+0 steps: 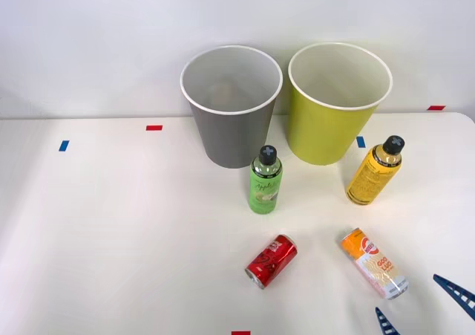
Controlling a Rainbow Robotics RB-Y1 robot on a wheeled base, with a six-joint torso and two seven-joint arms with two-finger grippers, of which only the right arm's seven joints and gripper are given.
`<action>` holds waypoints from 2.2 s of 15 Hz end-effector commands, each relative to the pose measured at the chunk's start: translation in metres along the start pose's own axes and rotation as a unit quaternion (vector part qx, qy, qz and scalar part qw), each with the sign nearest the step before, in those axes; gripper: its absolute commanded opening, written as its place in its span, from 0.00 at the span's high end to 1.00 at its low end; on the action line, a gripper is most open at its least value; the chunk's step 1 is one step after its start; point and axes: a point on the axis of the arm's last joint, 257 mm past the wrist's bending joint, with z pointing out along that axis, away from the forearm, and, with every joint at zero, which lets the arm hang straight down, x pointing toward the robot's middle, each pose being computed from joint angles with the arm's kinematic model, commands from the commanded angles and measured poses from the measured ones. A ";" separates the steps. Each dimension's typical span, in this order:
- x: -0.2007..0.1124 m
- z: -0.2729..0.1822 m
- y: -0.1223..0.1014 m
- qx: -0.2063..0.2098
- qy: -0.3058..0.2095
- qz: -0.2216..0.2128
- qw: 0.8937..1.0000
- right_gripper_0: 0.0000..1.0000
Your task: Put cans in the gray bin, plastic bottles in the light green bin
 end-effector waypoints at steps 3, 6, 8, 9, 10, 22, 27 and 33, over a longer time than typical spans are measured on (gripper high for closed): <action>-0.024 0.033 -0.014 0.009 0.077 0.032 0.996 0.00; -0.026 0.046 -0.016 -0.002 0.101 0.038 0.994 0.00; -0.025 0.048 -0.017 -0.007 0.138 0.035 0.990 0.00; -0.025 0.047 -0.018 -0.005 0.155 0.036 0.987 0.00; -0.024 0.047 -0.019 -0.006 0.173 0.033 0.984 0.00; 0.002 0.084 -0.022 0.011 0.274 0.002 0.962 0.00; 0.023 0.113 -0.015 -0.008 0.306 0.002 0.952 0.00; 0.027 0.122 -0.015 -0.012 0.336 -0.001 0.942 0.00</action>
